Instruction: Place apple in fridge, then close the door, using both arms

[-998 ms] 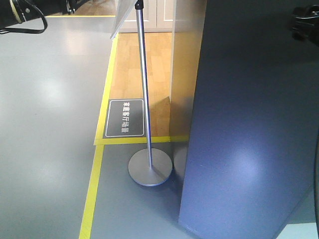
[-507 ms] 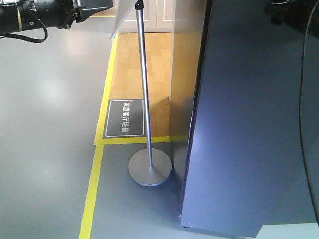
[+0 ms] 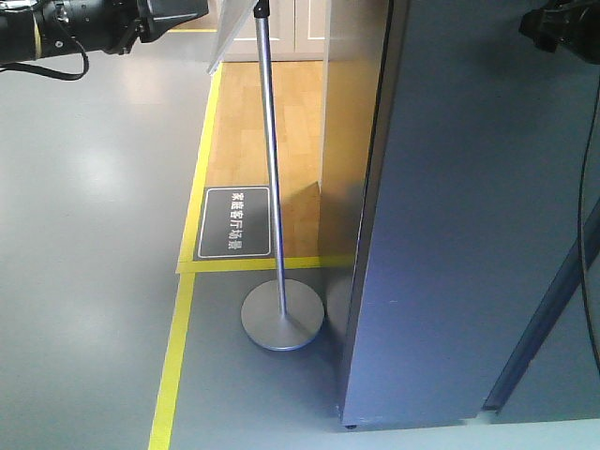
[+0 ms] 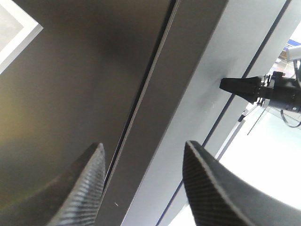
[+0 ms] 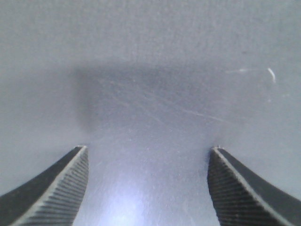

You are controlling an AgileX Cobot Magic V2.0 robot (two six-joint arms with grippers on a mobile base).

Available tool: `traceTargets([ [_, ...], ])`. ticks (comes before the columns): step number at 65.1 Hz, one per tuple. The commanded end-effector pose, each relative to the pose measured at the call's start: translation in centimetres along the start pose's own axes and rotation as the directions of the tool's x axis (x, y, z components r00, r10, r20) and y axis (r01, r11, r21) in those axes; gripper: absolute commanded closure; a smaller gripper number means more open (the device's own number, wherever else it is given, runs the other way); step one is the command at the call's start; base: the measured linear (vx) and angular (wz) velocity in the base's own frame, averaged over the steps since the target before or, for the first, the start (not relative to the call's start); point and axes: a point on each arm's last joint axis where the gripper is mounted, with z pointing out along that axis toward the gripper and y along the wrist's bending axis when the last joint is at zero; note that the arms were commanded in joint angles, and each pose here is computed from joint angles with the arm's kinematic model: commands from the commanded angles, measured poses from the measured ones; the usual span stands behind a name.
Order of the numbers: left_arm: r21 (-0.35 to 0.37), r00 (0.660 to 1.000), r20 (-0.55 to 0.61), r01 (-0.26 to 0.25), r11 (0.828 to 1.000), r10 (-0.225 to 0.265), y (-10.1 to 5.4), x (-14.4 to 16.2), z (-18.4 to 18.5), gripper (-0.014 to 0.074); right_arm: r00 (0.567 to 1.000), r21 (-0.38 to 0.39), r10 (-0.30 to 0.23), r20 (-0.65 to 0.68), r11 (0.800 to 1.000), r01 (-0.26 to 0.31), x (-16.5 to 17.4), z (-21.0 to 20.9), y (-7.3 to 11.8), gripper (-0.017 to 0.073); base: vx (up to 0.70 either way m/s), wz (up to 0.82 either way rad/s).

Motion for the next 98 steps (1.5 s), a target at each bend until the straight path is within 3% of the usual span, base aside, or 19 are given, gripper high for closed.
traceTargets([
  [1,0.022,0.995,0.101,-0.012,1.000,0.009,-2.2,-2.6,-1.5,0.0218,0.994,-0.008,-0.029,0.105,1.000,0.030,-3.4,-2.5,1.1,0.0048,0.00,0.00],
  [12,0.026,0.995,0.098,-0.012,1.000,0.009,-2.2,-2.6,-1.5,0.0218,0.994,-0.093,-0.072,0.085,0.992,0.080,-4.8,-5.1,3.0,0.0102,0.00,0.00],
  [24,0.051,0.996,0.089,-0.018,0.999,0.013,-2.6,-2.6,-1.7,0.0218,0.989,-0.205,-0.133,0.069,0.968,0.144,-6.3,-9.8,5.8,0.0319,0.00,0.00],
  [35,0.109,0.997,0.068,-0.034,0.993,0.027,-3.7,-2.6,-2.2,0.0263,0.977,-0.325,-0.203,0.068,0.921,0.214,-7.1,-14.1,8.4,0.0568,0.00,0.00],
  [42,0.161,0.998,0.050,-0.049,0.986,0.042,-4.7,-2.7,-2.7,0.0372,0.960,-0.364,-0.267,0.089,0.888,0.281,-7.5,-16.7,9.7,0.0571,0.00,0.00],
  [52,0.261,0.997,0.026,-0.082,0.962,0.078,-7.0,-3.0,-4.1,0.0599,0.939,-0.416,-0.326,0.109,0.843,0.341,-7.7,-20.1,11.4,0.0566,0.00,0.00],
  [58,0.319,0.994,0.014,-0.105,0.942,0.106,-8.4,-3.2,-5.1,0.0602,0.919,-0.439,-0.373,0.124,0.811,0.388,-7.6,-22.0,12.3,0.0566,0.00,0.00],
  [64,0.365,0.990,-0.022,-0.120,0.923,0.138,-10.2,-3.3,-6.6,0.0602,0.903,-0.430,-0.403,0.152,0.795,0.427,-7.0,-24.0,13.0,0.0566,0.00,0.00],
  [70,0.412,0.970,-0.082,-0.174,0.894,0.227,-12.1,-2.6,-8.5,0.0602,0.893,-0.432,-0.423,0.157,0.783,0.447,-5.4,-25.5,13.5,0.0566,0.00,0.00],
  [75,0.465,0.963,-0.112,-0.168,0.869,0.246,-13.8,-1.6,-10.2,0.0602,0.881,-0.436,-0.441,0.170,0.769,0.469,-3.4,-27.4,14.1,0.0566,0.00,0.00],
  [78,0.466,0.962,-0.109,-0.172,0.868,0.249,-14.7,-1.1,-11.4,0.0602,0.886,-0.433,-0.433,0.167,0.775,0.460,-1.7,-28.1,14.2,0.0566,0.00,0.00],
  [85,0.401,0.974,-0.102,-0.145,0.905,0.201,-15.8,1.7,-13.7,0.0602,0.875,-0.394,-0.444,0.191,0.782,0.483,2.1,-30.5,14.6,0.0566,0.00,0.00],
  [89,0.346,0.977,-0.068,-0.169,0.923,0.205,-16.3,3.3,-15.2,0.0602,0.884,-0.389,-0.437,0.169,0.794,0.467,5.1,-31.3,14.6,0.0566,0.00,0.00],
  [93,0.250,0.983,-0.039,-0.166,0.954,0.182,-16.1,6.0,-16.5,0.0602,0.891,-0.388,-0.427,0.154,0.803,0.452,7.9,-32.1,14.7,0.0566,0.00,0.00],
  [98,0.134,0.993,-0.038,-0.108,0.985,0.114,-15.0,9.8,-17.6,0.0602,0.901,-0.384,-0.413,0.133,0.817,0.431,11.6,-32.8,14.6,0.0566,0.00,0.00],
])
